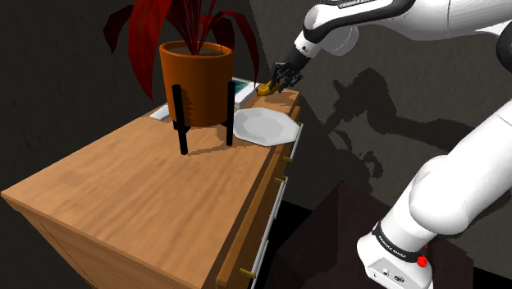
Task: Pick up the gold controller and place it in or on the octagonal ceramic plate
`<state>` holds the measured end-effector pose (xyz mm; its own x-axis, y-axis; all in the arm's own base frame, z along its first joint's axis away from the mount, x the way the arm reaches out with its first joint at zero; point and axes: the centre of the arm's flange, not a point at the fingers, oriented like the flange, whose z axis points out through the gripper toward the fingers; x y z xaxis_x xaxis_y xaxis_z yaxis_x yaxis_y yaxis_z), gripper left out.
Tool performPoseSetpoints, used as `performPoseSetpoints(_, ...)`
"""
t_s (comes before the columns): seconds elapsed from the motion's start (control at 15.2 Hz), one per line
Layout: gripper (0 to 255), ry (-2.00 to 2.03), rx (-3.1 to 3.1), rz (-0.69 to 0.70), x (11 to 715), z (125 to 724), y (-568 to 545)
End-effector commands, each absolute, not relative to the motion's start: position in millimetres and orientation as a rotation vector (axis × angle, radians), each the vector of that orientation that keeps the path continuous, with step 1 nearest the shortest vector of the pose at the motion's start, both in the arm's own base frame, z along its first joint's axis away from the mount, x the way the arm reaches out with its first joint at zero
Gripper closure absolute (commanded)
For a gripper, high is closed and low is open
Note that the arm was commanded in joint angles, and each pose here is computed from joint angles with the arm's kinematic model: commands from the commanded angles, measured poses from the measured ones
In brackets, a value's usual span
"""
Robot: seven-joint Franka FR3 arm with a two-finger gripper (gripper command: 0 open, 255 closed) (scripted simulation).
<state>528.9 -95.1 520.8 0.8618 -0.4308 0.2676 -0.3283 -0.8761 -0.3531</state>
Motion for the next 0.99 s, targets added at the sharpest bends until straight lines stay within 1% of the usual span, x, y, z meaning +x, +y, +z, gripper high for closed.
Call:
performPoseSetpoints(0.0,255,0.572,-2.74,-0.493,529.8,531.3,-93.9)
performPoseSetpoints(0.4,255,0.572,-2.74,-0.493,529.8,558.9,-93.9)
performPoseSetpoints(0.92,255,0.572,-2.74,-0.493,469.0,561.5,-7.6)
